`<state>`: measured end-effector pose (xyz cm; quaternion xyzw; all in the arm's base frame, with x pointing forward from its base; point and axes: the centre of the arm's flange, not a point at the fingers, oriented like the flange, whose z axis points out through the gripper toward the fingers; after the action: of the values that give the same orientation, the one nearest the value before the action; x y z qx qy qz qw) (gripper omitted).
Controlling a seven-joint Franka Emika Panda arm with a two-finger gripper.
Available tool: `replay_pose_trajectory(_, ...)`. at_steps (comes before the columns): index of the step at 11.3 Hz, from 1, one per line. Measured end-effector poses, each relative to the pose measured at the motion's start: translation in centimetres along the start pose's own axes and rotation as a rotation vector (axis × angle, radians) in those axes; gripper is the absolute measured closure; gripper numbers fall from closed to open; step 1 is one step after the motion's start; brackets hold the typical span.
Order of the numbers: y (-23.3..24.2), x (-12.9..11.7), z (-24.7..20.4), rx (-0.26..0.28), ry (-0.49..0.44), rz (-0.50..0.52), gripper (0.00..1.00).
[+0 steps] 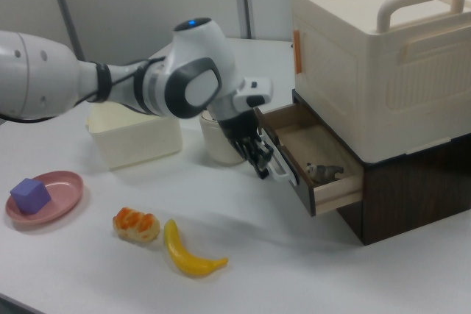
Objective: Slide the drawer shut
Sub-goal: 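Lower the gripper to the drawer front beside its white handle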
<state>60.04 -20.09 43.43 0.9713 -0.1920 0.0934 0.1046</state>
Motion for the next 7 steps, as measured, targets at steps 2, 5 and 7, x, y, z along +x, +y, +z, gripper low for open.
replay_pose_trajectory(2,1.1,0.2,2.0,-0.01,0.001,0.014,0.99)
replay_pose_trajectory(5,2.1,0.7,2.5,-0.008,0.037,0.038,0.99)
replay_pose_trajectory(7,3.3,1.1,2.9,-0.006,0.066,0.074,0.99)
